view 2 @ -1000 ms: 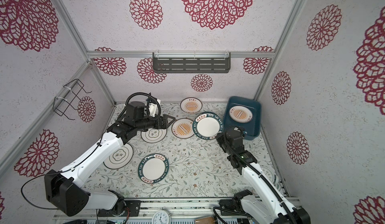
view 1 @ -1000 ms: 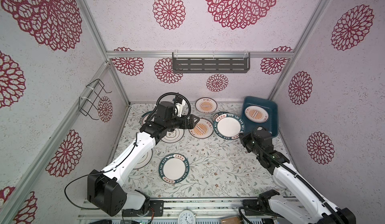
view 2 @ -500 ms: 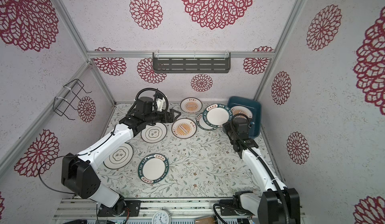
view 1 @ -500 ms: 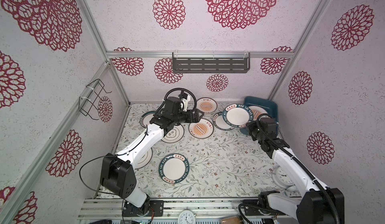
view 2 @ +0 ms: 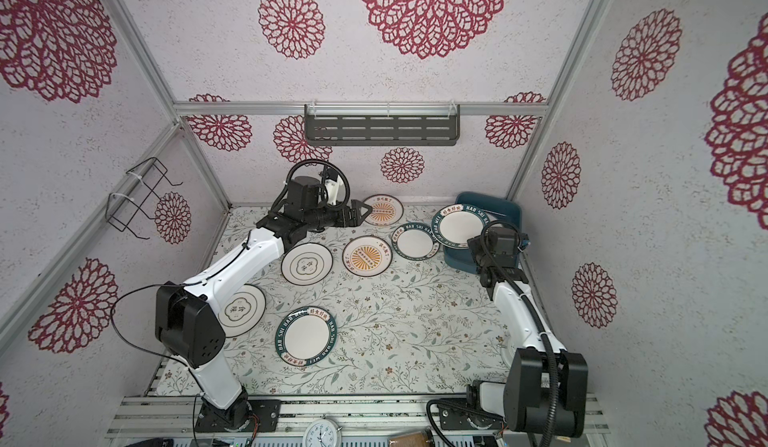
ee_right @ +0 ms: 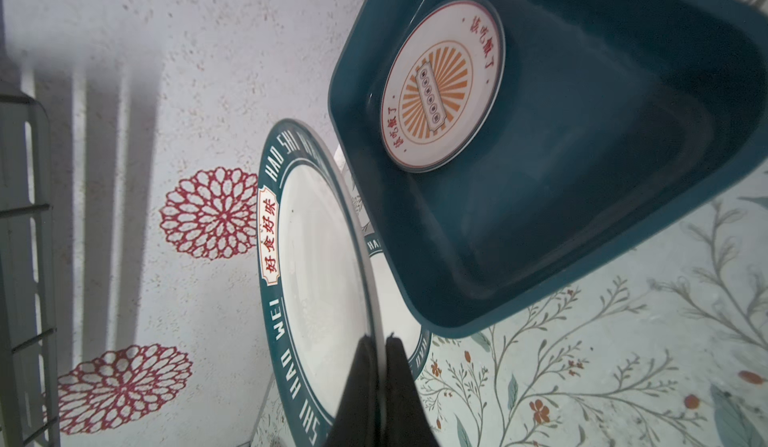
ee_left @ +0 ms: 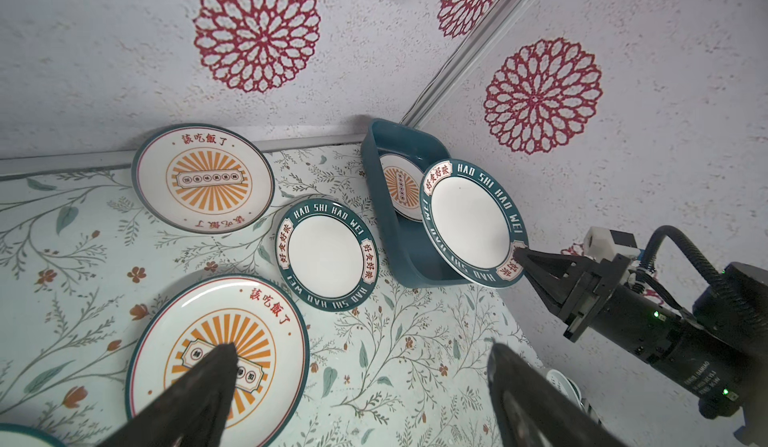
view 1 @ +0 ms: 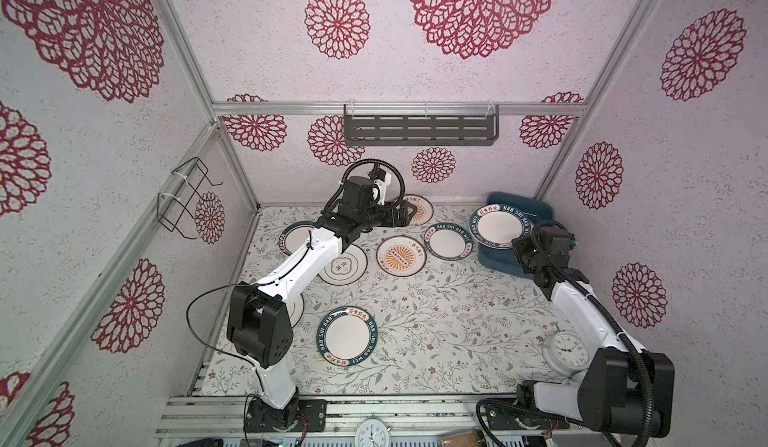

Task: Place the plates into the plastic bin on the countertop
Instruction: 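Lift the green-rimmed plate and lower it into the teal bin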

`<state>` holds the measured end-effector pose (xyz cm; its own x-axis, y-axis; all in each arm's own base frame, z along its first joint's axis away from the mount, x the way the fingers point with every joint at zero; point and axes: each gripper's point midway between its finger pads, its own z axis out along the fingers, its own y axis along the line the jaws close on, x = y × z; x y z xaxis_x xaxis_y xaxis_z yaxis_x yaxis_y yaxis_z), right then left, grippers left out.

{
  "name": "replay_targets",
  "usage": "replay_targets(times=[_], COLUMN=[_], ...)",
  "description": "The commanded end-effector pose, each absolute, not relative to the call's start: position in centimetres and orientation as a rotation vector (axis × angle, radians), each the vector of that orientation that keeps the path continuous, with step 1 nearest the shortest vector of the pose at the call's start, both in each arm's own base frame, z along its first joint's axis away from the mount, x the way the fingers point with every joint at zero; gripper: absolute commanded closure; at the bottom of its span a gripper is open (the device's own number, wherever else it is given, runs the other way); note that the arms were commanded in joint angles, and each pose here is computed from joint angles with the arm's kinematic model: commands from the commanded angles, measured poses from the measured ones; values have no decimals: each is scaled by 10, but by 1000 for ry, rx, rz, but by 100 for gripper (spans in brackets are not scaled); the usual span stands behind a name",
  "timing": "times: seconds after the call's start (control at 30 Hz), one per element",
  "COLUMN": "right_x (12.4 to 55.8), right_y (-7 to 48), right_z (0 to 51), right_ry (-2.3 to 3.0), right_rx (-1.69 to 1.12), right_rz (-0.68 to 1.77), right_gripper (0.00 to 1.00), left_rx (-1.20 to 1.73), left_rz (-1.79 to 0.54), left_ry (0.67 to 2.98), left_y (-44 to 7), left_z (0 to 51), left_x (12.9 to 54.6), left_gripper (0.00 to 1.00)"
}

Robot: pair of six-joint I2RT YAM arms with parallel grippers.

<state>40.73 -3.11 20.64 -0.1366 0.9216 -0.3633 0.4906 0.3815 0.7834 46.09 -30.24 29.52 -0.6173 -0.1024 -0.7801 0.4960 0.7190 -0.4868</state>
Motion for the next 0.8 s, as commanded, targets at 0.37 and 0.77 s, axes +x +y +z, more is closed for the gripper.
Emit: replay_targets(times=[0.37, 0.77], right_x=[472, 538], right_y=[-101, -130], right_z=[188, 143], right_ry=[1673, 1674], right_rx=[1348, 1431], right_rz=[511, 521], right_gripper=[100, 100], left_rx=[281, 215], left_rz=[-709, -524], left_ry=[2087, 2093], left_y=[-285, -265], left_z=[283, 276], left_x=[492, 516], left_gripper=[3, 3])
